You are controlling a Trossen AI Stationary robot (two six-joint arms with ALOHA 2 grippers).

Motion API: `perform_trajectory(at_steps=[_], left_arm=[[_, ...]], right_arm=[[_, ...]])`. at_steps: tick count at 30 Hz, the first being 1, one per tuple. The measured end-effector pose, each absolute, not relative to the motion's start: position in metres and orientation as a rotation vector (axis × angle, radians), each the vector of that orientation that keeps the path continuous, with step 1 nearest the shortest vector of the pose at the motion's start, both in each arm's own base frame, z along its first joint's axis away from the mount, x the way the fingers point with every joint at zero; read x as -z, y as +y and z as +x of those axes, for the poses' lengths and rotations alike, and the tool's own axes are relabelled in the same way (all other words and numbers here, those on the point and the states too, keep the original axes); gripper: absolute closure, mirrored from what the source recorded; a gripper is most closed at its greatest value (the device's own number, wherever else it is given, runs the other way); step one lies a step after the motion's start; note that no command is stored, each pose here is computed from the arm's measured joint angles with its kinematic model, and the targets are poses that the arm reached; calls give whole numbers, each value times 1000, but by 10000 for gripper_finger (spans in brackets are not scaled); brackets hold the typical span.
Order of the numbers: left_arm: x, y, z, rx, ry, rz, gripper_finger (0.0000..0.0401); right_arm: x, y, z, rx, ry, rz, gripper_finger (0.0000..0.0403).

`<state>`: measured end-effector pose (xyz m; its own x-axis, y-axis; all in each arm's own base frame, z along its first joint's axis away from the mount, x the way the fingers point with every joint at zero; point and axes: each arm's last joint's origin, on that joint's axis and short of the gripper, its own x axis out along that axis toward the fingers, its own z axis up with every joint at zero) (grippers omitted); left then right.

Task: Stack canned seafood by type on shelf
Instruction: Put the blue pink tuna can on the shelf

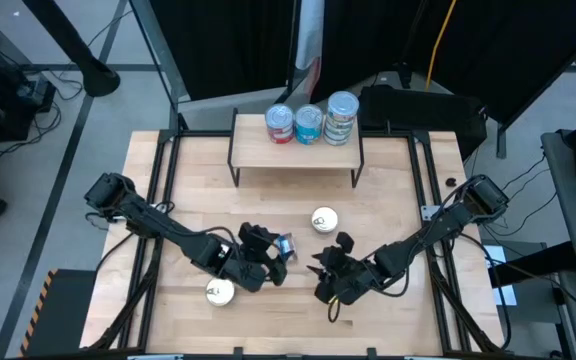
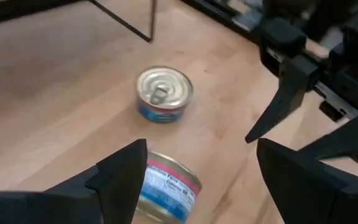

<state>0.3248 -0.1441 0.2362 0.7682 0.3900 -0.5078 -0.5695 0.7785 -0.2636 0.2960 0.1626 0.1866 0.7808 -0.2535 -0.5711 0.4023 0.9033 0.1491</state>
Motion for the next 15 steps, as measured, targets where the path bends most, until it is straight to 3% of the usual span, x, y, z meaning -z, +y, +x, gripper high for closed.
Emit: perform_trajectory(at_steps=[15], left_arm=[[-221, -164, 275, -777, 439, -373, 99]], right_arm=[[-176, 158, 333, 528, 333, 437, 41]])
